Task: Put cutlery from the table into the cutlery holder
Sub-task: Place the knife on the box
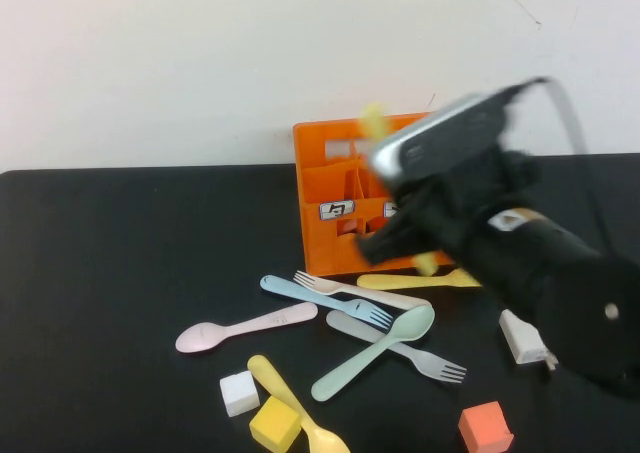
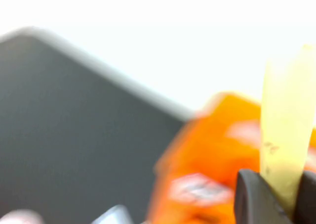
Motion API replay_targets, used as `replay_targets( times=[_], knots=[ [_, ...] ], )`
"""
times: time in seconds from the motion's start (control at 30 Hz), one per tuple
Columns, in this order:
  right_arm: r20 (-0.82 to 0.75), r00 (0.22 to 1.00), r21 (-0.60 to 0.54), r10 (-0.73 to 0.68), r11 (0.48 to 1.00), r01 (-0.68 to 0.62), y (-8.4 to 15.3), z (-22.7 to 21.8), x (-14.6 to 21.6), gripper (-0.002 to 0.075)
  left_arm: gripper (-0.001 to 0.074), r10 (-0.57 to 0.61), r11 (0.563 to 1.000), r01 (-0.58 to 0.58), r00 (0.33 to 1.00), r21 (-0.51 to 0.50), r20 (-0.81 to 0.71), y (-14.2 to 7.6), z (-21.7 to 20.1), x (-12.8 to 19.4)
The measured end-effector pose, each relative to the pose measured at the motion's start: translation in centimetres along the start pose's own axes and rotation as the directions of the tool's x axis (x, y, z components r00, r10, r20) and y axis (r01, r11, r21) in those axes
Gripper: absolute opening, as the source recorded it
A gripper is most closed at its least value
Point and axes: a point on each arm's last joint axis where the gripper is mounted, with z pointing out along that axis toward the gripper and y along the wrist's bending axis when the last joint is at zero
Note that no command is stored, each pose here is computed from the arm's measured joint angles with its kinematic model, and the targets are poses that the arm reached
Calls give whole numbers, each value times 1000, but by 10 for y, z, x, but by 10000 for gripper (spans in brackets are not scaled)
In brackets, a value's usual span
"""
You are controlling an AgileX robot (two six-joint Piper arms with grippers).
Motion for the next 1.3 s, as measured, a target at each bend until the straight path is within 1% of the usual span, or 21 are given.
replay_targets(
  times=[0.07,0.13,0.2,0.27,0.3,0.37,0.47,0.53,0.6,0.77,1.0,1.13,1.2,1.3],
  knots=[
    [74,994,161,86,982,-97,-12,-6,1,147,-1,0,1000,0,1000,0,0,0,0,0],
    [157,975,255,160,947,-197,-21,-10,1,147,-1,0,1000,0,1000,0,0,0,0,0],
    [252,940,290,228,909,-298,-28,-14,-3,147,-1,0,1000,0,1000,0,0,0,0,0],
    [366,892,267,265,888,-373,-30,-17,-10,147,-1,0,1000,0,1000,0,0,0,0,0],
    [418,871,246,260,890,-384,-31,-17,-14,147,-1,0,1000,0,1000,0,0,0,0,0],
    [491,842,195,224,914,-356,-31,-15,-21,147,-1,0,1000,0,1000,0,0,0,0,0],
    [525,836,135,162,953,-270,-28,-8,-23,146,-1,-1,1000,1,1000,1,0,0,0,0],
    [522,839,110,152,964,-242,-26,-2,-19,146,-1,-1,1000,1,1000,1,0,0,0,0],
    [503,848,93,166,965,-244,-26,4,-13,146,-1,-1,1000,1,1000,1,0,0,0,0],
    [458,870,110,184,959,-260,-34,16,-1,146,-1,-1,1000,1,1000,1,0,0,0,0],
    [430,889,160,157,956,-246,-54,22,5,146,-1,-1,1000,1,1000,1,0,0,0,0],
    [415,900,151,137,965,-216,-56,24,6,146,-1,-1,1000,1,1000,1,0,0,0,0],
    [388,914,134,119,974,-184,-56,26,8,146,-1,-1,1000,1,1000,1,0,0,0,0],
    [354,928,134,117,975,-175,-60,28,11,146,-1,-1,1000,1,1000,1,0,0,0,0]
  ],
)
